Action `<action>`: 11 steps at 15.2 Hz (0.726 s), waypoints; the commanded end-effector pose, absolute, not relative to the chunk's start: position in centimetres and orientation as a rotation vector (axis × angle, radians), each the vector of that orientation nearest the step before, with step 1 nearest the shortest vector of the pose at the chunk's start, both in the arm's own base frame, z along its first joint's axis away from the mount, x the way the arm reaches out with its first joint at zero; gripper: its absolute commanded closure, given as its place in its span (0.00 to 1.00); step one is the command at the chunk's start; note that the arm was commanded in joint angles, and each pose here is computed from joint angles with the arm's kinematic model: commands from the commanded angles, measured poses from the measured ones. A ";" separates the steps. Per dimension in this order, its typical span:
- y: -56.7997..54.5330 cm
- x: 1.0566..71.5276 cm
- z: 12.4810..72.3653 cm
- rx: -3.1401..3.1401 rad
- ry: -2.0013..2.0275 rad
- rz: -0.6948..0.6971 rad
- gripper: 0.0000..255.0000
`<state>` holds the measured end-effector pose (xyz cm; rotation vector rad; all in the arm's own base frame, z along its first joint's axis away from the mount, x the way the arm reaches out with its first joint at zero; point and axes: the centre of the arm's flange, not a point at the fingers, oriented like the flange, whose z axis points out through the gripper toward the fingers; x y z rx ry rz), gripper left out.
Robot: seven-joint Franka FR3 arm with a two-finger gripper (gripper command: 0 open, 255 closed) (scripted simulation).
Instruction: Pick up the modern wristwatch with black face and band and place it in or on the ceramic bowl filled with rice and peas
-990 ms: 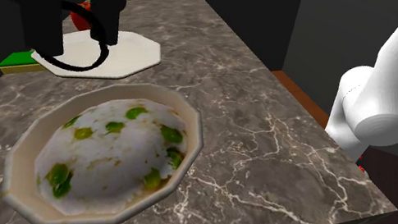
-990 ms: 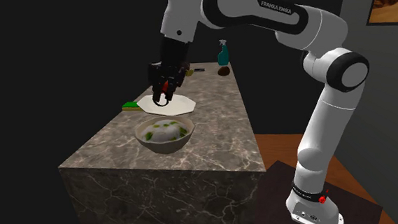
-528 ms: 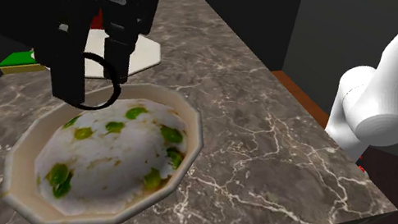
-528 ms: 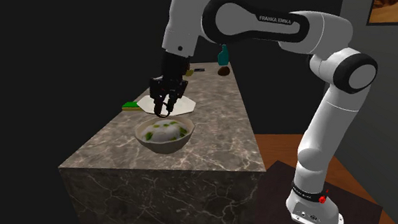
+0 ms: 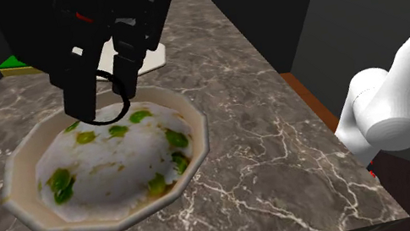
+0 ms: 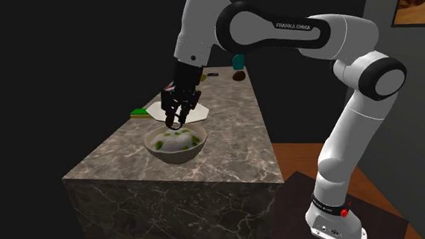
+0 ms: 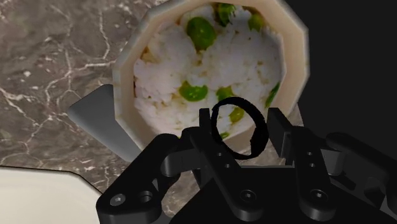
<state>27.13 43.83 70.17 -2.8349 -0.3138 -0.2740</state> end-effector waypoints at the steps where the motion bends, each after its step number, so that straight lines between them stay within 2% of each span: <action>1: 43.8 27.1 70.2 -2.835 -0.314 -0.274 1.00; 2: 43.8 27.1 70.2 -2.835 -0.314 -0.274 0.00; 7: 43.8 27.1 70.2 -2.835 -0.314 -0.274 0.00; 11: 42.4 26.3 74.9 -2.835 -0.314 -0.274 0.00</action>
